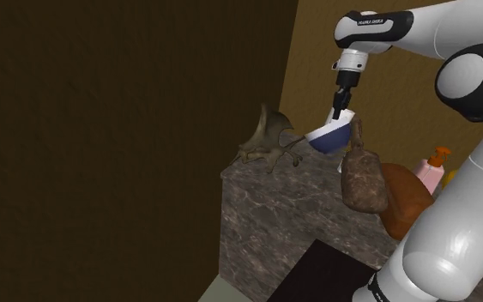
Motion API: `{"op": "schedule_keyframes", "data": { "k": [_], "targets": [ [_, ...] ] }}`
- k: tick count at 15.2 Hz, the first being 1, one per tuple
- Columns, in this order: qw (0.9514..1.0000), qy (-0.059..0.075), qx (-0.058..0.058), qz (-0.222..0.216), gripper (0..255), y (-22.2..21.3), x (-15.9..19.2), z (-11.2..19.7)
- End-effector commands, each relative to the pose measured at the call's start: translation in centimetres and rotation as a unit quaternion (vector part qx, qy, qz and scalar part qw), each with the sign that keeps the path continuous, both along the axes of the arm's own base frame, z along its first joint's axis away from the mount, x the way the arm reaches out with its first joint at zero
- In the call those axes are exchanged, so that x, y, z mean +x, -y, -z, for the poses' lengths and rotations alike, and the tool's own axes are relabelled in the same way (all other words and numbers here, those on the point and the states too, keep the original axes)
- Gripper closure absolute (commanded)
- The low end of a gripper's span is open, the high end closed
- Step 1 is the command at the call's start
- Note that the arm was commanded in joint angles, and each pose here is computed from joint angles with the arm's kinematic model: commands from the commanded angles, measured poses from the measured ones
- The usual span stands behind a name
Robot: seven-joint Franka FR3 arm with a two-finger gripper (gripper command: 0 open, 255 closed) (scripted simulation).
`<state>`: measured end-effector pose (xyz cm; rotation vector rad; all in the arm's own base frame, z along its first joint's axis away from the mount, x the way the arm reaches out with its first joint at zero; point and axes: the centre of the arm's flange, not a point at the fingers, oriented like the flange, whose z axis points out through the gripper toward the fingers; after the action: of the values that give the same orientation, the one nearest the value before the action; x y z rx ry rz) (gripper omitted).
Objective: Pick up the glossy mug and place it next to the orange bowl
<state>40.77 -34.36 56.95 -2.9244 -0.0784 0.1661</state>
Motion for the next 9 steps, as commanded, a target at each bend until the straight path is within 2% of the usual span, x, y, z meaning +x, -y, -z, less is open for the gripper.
{"op": "schedule_keyframes", "data": {
  "k": [1, 9],
  "targets": [
    [1.0, 0.0, 0.0, 0.0, 255, 0.2, -1.3, -0.3],
    [1.0, 0.0, 0.0, 0.0, 255, 2.1, -11.7, -0.3]
  ]
}}
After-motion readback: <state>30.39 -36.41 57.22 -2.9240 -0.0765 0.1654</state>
